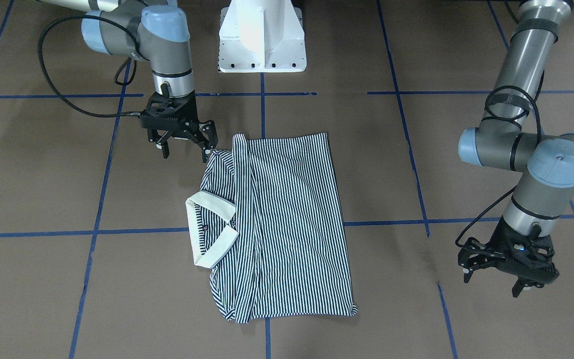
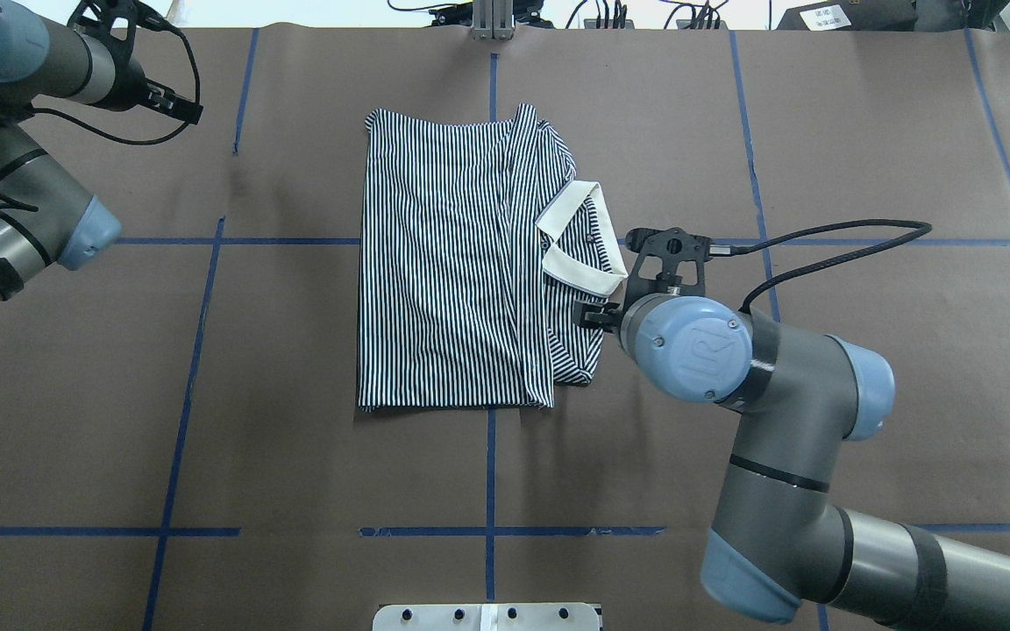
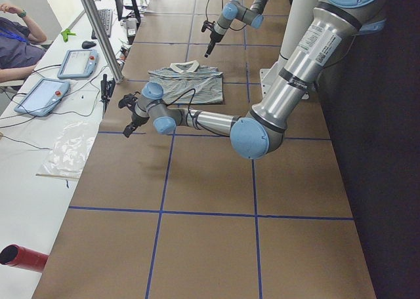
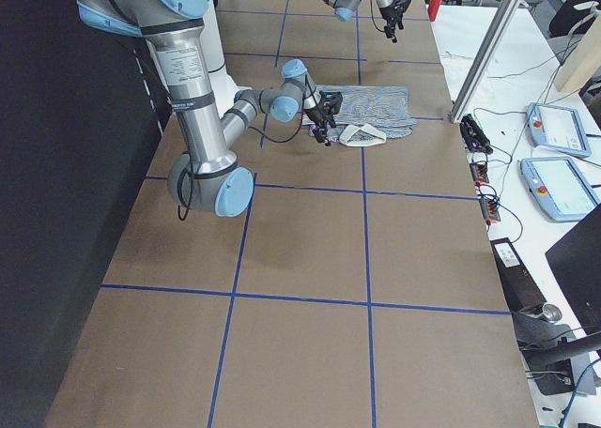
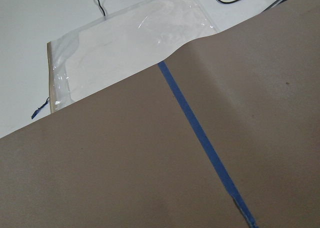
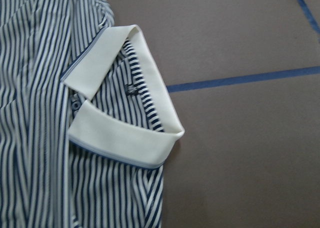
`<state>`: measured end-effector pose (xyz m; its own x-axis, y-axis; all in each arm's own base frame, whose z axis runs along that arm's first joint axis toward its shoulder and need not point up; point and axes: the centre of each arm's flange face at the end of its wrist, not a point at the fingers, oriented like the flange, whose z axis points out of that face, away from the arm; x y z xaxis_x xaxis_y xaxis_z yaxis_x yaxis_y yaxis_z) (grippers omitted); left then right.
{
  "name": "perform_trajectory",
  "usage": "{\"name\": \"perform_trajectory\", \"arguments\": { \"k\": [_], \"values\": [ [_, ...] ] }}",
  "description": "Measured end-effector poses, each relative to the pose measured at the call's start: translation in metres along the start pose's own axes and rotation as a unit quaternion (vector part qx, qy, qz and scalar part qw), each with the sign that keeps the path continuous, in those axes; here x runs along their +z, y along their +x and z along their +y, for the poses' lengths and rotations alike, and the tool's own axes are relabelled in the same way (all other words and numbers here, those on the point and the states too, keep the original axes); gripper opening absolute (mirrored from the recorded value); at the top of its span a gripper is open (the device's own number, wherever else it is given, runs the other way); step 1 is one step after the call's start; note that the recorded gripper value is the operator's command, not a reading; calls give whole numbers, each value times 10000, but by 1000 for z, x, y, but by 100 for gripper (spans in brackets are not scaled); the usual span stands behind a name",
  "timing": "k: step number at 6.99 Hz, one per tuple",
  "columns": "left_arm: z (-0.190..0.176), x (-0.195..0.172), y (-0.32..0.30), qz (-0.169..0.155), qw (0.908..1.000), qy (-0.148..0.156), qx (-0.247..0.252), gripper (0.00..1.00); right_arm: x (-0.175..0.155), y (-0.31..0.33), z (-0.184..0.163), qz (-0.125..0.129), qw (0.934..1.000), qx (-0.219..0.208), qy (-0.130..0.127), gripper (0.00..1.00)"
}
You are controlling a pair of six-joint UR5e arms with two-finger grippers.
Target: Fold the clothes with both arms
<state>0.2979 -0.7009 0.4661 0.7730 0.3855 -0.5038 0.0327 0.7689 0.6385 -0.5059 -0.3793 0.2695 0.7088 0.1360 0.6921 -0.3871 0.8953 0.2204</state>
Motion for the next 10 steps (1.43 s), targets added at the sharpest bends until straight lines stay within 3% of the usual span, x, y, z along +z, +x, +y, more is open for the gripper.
{"name": "perform_trajectory", "arguments": {
  "k": [2,4,7,9,10],
  "values": [
    [-1,-4,3,139,9999,-22,5,100,-10,-38,33,-61,9967,-805,-108,80],
    [-2,-6,6,199,9997,-26,-100,100,-9,-59,66,-102,9834,-1811,-91,67],
    [0,-5,6,203,9997,-40,-152,100,5,-79,97,-45,9729,-2304,-201,37],
    [1,-4,5,202,9997,-50,-159,100,5,-83,100,-61,9670,-2539,-208,8],
    [1,-4,5,201,9997,-52,-160,100,3,-85,100,-79,9655,-2594,-203,0]
  ]
}}
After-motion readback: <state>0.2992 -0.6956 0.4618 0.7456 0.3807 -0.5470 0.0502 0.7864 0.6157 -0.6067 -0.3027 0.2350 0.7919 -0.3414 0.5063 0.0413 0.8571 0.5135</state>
